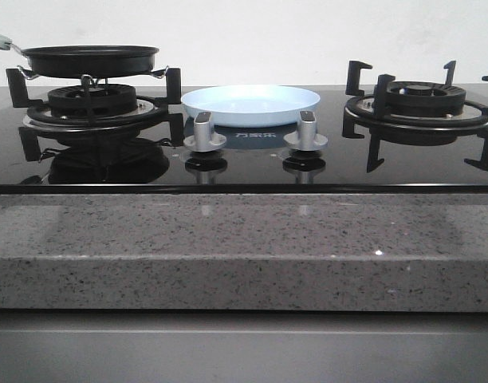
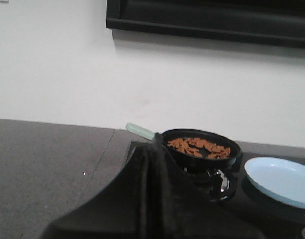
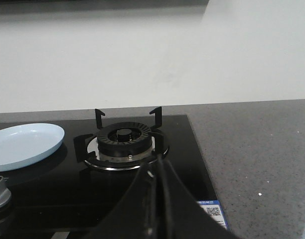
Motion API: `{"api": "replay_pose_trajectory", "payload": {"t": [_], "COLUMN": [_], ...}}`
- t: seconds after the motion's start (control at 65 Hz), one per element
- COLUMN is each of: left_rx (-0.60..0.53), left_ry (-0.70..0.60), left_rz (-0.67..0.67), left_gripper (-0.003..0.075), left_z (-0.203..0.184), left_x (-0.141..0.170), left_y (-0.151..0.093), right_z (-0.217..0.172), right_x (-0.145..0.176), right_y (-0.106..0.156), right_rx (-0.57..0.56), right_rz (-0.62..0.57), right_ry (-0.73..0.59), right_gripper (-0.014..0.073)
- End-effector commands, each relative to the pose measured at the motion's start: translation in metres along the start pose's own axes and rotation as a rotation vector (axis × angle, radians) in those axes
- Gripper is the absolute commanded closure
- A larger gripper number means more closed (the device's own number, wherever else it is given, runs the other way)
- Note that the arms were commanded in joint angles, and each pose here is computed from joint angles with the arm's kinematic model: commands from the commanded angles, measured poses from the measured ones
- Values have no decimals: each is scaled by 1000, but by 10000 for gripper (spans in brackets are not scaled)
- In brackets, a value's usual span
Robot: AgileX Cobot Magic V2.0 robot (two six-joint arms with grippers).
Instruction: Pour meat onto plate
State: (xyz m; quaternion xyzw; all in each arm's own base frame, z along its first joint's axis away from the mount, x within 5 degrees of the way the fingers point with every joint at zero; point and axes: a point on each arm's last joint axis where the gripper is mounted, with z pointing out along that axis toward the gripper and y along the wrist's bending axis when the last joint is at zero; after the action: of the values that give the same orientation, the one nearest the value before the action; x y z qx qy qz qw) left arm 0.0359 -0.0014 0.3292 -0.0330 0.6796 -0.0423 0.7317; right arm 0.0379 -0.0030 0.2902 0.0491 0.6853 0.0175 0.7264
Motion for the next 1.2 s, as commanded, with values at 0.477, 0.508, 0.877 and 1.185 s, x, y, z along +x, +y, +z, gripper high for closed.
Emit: {"api": "replay_pose_trajectory", "payload": {"t": [0.477, 0.508, 0.877, 1.185], "left_rx": [-9, -8, -14, 80], "left_ry": [258, 267, 299, 316], "left_rz": [-4, -9, -1, 33], "left_gripper": [741, 741, 740, 256], "left_z": [64, 66, 69, 68], "left_x": [-58, -57, -54, -52], "left_y": [-7, -7, -6, -15], "right_z": [59, 63, 83, 93], "right_x": [-87, -87, -78, -74], "right_y": [10, 11, 11, 15], "right_rx": [17, 18, 23, -13], "right_rz": [-80, -81, -84, -67], "right_ry": [426, 444, 525, 546], "right_gripper": [709, 709, 708, 228]}}
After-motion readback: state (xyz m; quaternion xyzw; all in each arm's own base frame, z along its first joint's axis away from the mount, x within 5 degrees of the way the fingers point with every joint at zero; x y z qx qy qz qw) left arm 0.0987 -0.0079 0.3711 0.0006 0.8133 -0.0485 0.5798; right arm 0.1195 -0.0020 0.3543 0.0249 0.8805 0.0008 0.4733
